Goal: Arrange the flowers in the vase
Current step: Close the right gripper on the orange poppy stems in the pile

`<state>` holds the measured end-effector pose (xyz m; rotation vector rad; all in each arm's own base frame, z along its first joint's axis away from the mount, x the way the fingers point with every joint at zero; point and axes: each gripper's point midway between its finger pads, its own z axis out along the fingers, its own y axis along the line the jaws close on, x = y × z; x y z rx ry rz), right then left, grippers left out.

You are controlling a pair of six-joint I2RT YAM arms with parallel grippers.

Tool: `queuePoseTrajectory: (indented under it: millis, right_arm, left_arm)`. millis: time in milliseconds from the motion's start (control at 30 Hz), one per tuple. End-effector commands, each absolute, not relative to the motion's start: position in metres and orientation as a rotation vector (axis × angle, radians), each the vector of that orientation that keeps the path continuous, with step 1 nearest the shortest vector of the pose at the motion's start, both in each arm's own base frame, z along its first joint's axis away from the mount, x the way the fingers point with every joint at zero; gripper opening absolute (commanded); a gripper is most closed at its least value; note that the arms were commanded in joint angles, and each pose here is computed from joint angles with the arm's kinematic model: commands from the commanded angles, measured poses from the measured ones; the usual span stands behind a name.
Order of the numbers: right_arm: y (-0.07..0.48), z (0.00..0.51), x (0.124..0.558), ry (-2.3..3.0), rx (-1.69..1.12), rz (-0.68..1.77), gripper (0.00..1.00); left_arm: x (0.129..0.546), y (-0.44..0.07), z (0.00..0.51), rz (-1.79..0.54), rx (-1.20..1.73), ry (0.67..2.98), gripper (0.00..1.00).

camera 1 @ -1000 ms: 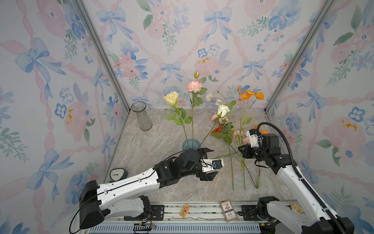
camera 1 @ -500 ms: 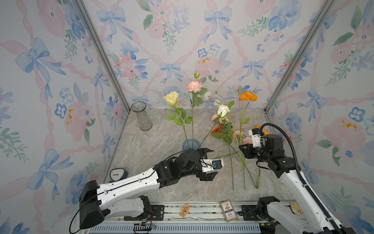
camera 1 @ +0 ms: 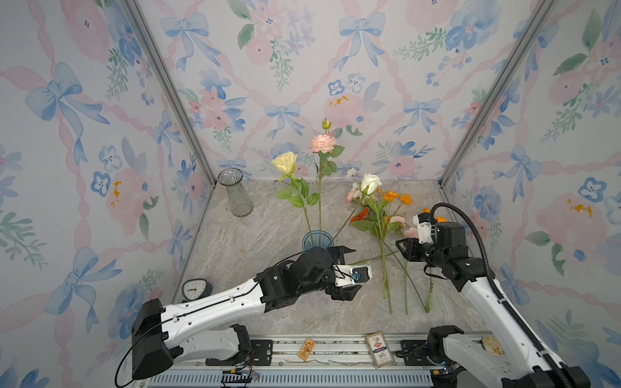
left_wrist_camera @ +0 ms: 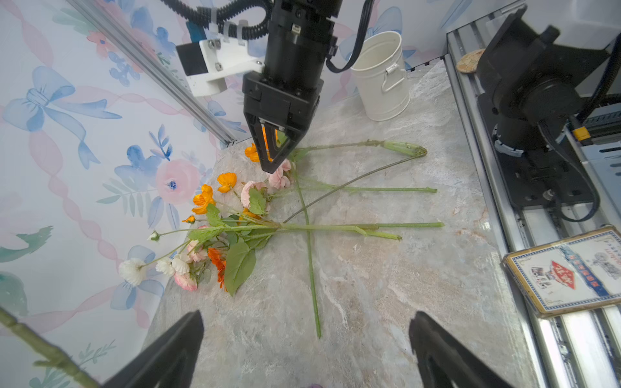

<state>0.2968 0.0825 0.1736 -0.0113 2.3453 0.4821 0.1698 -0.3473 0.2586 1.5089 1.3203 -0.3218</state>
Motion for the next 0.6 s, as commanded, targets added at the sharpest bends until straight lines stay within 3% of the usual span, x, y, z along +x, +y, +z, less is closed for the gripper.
queuePoseTrajectory:
  millis: [0,233,567]
  right_arm:
    - [0.075,0.127,0.302,2.466,0.104,0.429,0.34]
    - [0.102,0.077,0.318,2.603,0.046,0.358,0.32]
    - [0.102,0.056,0.322,2.654,0.039,0.220,0.30]
  left_arm:
    - [0.169,-0.348,0.252,-0.307,1.536,1.322,0.98]
    - [0.171,-0.347,0.247,-0.280,1.544,1.332,0.98]
    - [0.171,-0.347,0.244,-0.268,1.552,1.334,0.98]
